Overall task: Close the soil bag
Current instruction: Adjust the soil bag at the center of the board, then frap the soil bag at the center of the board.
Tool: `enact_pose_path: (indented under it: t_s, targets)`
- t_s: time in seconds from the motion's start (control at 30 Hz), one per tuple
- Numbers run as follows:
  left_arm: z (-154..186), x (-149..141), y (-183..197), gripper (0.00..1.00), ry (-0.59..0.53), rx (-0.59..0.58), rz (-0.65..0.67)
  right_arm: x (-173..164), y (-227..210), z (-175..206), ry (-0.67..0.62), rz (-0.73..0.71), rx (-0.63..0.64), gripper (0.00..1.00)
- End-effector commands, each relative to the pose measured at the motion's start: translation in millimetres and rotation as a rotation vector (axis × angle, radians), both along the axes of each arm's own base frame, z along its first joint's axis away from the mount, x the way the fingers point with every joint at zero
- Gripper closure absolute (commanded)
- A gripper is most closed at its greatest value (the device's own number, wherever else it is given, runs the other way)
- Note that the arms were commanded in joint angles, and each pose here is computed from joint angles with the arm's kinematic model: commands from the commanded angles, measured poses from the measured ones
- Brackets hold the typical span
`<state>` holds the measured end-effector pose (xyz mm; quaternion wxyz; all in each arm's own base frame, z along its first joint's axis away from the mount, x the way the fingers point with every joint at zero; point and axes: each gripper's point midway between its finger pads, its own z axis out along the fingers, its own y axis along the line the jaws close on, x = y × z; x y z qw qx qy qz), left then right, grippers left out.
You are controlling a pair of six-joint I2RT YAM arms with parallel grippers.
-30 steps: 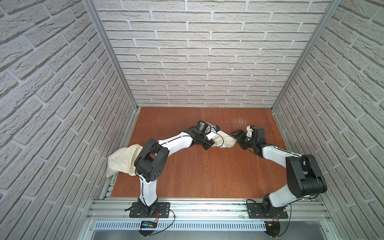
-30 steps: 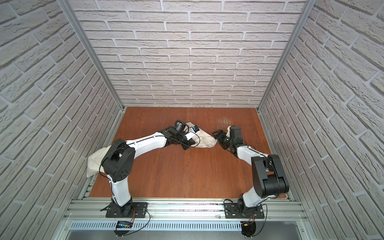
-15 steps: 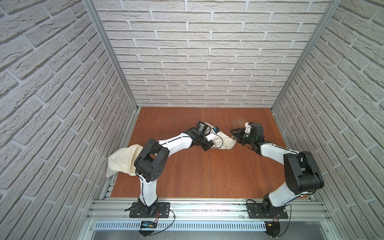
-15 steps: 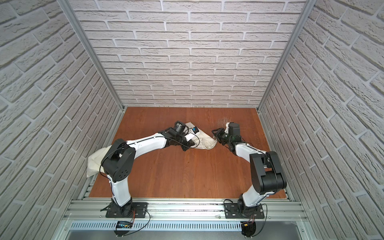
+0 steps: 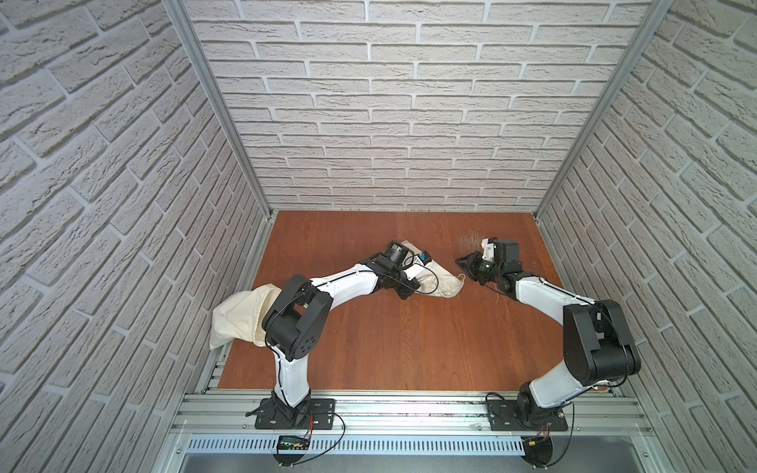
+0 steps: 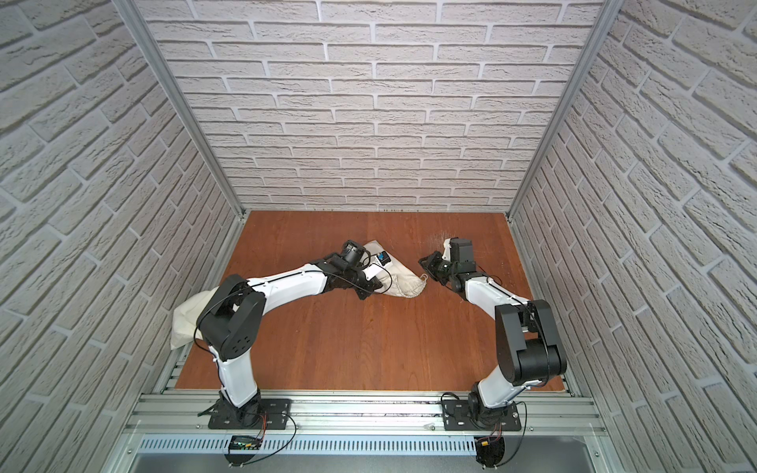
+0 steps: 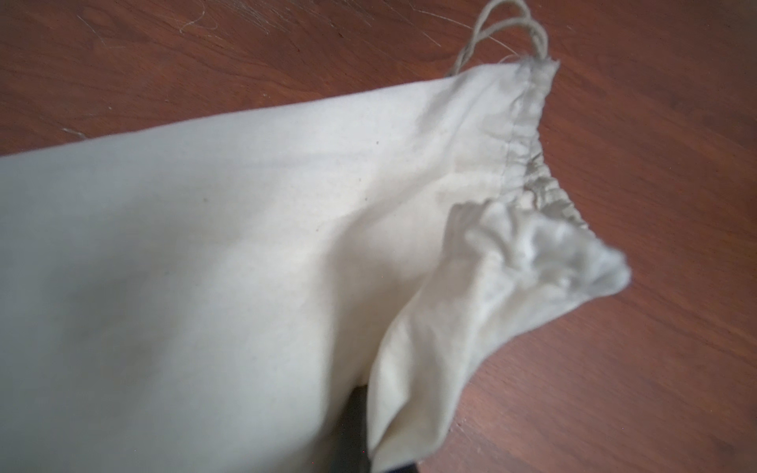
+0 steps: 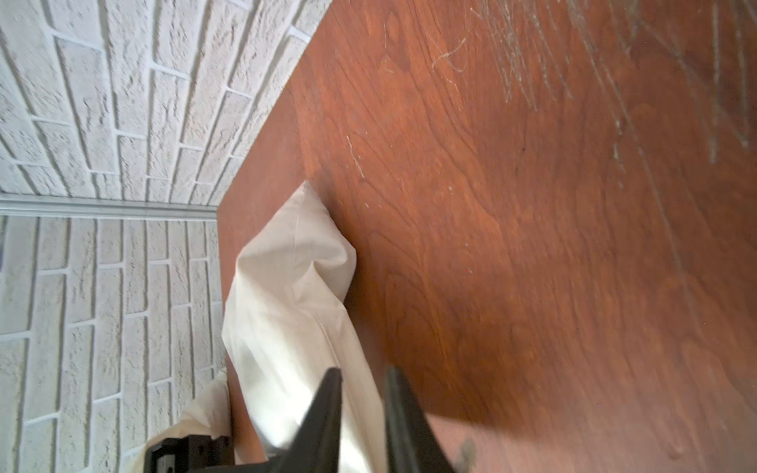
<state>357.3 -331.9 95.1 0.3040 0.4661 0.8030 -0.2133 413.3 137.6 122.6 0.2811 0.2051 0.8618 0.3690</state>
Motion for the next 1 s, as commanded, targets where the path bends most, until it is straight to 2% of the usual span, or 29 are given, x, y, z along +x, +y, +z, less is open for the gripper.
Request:
enact_pose_path:
  t_s: [0.0,0.17,0.43,0.7,0.97]
  targets:
    - [18,-1,-2,1.0,-0.041,-0.028,-0.003,-20,-16,1,0.027,0.066,-0.129,0.64]
    - [19,-1,-2,1.0,-0.042,-0.03,-0.005,-35,-16,6,0.053,0.122,-0.121,0.53]
    - [20,-2,-2,1.0,-0.041,-0.033,-0.009,-30,4,-4,0.072,0.184,-0.023,0.55]
    - [17,-4,-1,1.0,-0.035,-0.024,-0.008,-19,7,-3,0.057,0.175,-0.003,0.67]
    - [9,-6,8,1.0,-0.029,0.014,0.011,-19,4,0,0.035,0.174,-0.035,0.9]
